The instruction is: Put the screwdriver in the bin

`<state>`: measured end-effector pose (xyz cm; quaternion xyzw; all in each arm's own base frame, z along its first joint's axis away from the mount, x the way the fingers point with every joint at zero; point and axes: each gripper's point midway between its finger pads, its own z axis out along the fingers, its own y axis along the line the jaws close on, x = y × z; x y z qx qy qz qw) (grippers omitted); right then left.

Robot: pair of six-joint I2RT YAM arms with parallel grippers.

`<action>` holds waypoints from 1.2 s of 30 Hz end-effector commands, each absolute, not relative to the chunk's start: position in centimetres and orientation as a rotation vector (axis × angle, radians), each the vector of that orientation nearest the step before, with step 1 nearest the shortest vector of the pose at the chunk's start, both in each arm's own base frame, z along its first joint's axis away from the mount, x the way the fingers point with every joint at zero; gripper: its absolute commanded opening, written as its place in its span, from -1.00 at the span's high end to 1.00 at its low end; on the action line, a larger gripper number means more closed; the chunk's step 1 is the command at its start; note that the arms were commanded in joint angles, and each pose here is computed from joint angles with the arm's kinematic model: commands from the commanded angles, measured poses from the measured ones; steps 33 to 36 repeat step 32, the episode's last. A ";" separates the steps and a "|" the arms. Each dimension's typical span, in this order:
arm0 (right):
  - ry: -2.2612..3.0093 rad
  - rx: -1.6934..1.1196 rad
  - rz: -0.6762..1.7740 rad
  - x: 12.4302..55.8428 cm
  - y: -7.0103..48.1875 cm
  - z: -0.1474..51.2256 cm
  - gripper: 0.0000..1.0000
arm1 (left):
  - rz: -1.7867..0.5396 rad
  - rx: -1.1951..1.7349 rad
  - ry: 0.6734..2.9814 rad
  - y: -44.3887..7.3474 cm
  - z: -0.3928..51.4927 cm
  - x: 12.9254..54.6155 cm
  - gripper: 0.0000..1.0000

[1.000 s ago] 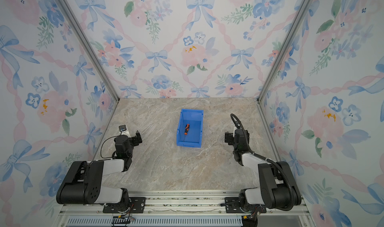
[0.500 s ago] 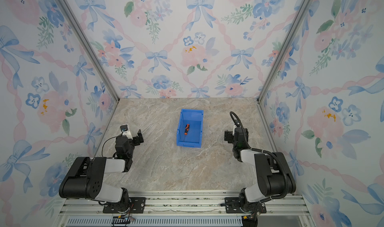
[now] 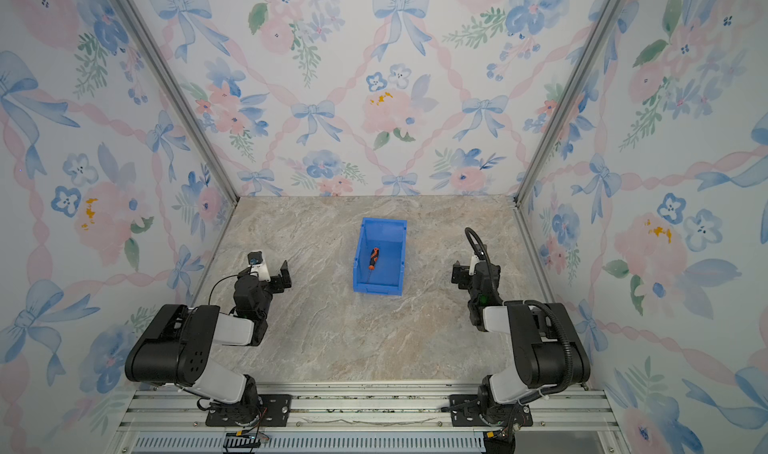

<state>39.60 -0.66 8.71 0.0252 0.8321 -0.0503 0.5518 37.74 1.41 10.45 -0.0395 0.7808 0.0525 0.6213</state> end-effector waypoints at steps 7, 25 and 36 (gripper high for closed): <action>1.916 0.065 -0.108 40.1 -0.5 9.7 -0.94 | 0.139 -0.060 1.773 1.1 10.7 37.6 -0.95; 1.915 0.065 -0.111 40.0 -0.5 9.7 -0.94 | 0.125 -0.031 1.776 0.6 10.6 37.7 -0.95; 1.915 0.065 -0.110 40.0 -0.5 9.8 -0.94 | 0.124 -0.031 1.775 0.6 10.6 37.7 -0.95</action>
